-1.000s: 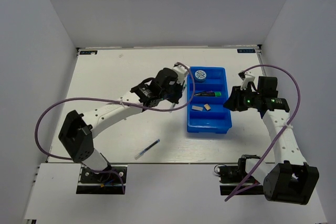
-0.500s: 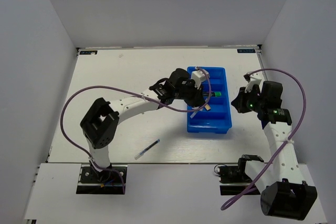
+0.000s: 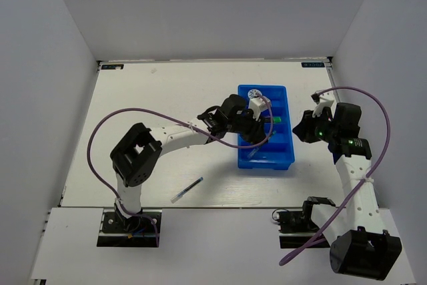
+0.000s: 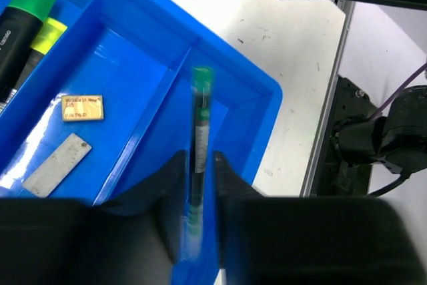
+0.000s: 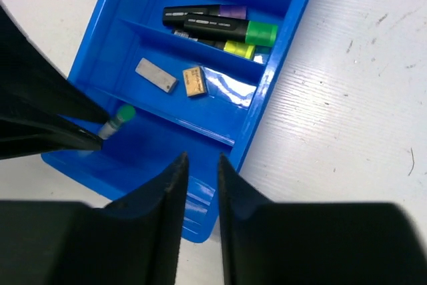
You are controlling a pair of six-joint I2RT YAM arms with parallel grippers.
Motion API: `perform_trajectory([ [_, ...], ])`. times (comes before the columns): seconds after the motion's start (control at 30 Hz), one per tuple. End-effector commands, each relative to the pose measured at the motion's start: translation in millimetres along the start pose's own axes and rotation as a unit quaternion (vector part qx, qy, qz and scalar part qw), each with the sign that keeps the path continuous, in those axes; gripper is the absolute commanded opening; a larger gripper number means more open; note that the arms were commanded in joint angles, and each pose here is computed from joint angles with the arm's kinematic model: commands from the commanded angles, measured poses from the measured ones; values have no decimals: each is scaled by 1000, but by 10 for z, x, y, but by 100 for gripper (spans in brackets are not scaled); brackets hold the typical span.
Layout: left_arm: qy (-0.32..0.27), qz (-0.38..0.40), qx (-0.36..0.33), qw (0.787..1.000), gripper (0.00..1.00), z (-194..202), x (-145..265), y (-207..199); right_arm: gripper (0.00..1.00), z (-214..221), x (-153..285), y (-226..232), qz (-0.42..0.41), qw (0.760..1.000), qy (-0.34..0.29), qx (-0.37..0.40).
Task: Sort the stationery into containers
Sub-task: Place the stationery into the container, then grab a piece of stationery with the right arm
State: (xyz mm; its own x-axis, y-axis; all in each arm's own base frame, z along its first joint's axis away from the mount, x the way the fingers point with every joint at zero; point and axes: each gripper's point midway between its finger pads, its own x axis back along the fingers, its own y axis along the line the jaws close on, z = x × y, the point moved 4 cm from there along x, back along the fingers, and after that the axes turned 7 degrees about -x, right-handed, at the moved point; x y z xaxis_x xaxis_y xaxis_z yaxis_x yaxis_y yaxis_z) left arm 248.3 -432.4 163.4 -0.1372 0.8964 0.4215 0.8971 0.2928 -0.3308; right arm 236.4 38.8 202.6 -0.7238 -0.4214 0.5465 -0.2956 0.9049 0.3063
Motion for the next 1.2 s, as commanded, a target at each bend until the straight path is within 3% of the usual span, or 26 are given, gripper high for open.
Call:
perform_trajectory([
  [0.0, -10, 8, -2, 1000, 39, -23, 20, -49, 29, -63, 23, 81, -32, 999, -17, 16],
  [0.17, -12, -14, -8, 1000, 63, -65, 54, 0, 40, -53, 41, 192, -74, 997, -15, 21],
  [0.27, -14, -16, -13, 1000, 67, -111, 80, -19, 44, -28, 67, 311, -120, 992, -11, 30],
  [0.3, -22, -15, -17, 1000, 67, -172, 128, -43, 39, -30, 97, 386, -148, 988, -10, 39],
  [0.37, -29, -18, -12, 999, 41, -203, 188, -60, 16, 3, 133, 518, -205, 977, -5, 52],
  [0.4, -57, -20, -21, 998, 21, -400, 344, -130, 0, -20, 181, 636, -250, 967, -5, 58],
  [0.43, -63, -30, -19, 997, 3, -448, 427, -100, 0, 58, 218, 703, -278, 957, 9, 75],
  [0.53, -78, -109, -1, 991, 0, -612, 962, -85, 0, 66, 335, 961, -382, 919, 27, 93],
  [0.57, -78, -140, 13, 987, 1, -612, 1113, 40, 0, 39, 333, 1048, -405, 908, 35, 102],
  [0.6, -37, -201, 52, 978, 7, -374, 1327, 141, 0, 44, 316, 1164, -424, 896, 51, 121],
  [0.63, -36, -220, 61, 973, 15, -357, 1509, 151, 0, 58, 291, 1216, -431, 891, 61, 130],
  [0.67, -9, -259, 90, 962, 32, -190, 1719, 328, 0, 74, 230, 1390, -451, 875, 76, 159],
  [0.7, -4, -297, 113, 948, 38, -107, 1880, 408, 0, 95, 136, 1405, -436, 879, 91, 170],
  [0.73, 30, -325, 147, 934, 46, 235, 2175, 456, 0, 81, 64, 1435, -423, 881, 97, 189],
  [0.77, 38, -342, 167, 924, 69, 363, 2293, 507, 6, 194, 12, 1668, -449, 859, 125, 213],
  [0.8, 49, -376, 217, 900, 77, 707, 2508, 625, 14, 152, -99, 1726, -436, 859, 137, 230],
  [0.87, 47, -411, 272, 869, 86, 981, 2847, 717, 50, 335, -277, 1887, -425, 846, 189, 259],
  [0.9, 21, -431, 297, 852, 89, 1047, 3078, 797, 63, 493, -367, 2025, -428, 832, 221, 276],
  [0.93, 36, -437, 348, 829, 89, 1434, 3168, 845, 73, 567, -536, 2081, -387, 832, 235, 322],
  [0.97, 17, -427, 359, 829, 91, 1464, 3245, 775, 84, 630, -603, 2122, -376, 828, 240, 340],
  [1.0, 23, -441, 395, 806, 88, 1739, 3310, 798, 84, 790, -677, 2260, -367, 813, 243, 382],
  [1.03, 20, -452, 393, 800, 83, 1796, 3337, 796, 84, 850, -793, 2282, -358, 806, 237, 408],
  [1.07, -4, -457, 373, 808, 73, 1747, 3364, 756, 76, 893, -834, 2314, -358, 799, 232, 423],
  [1.1, -28, -456, 360, 814, 48, 1694, 3356, 797, 67, 922, -946, 2380, -361, 785, 217, 455],
  [1.13, -30, -456, 380, 804, 0, 1835, 3342, 788, 54, 1083, -945, 2495, -376, 763, 228, 473],
  [1.17, -47, -458, 376, 804, 0, 1806, 3380, 780, 28, 1086, -954, 2592, -393, 753, 219, 480],
])
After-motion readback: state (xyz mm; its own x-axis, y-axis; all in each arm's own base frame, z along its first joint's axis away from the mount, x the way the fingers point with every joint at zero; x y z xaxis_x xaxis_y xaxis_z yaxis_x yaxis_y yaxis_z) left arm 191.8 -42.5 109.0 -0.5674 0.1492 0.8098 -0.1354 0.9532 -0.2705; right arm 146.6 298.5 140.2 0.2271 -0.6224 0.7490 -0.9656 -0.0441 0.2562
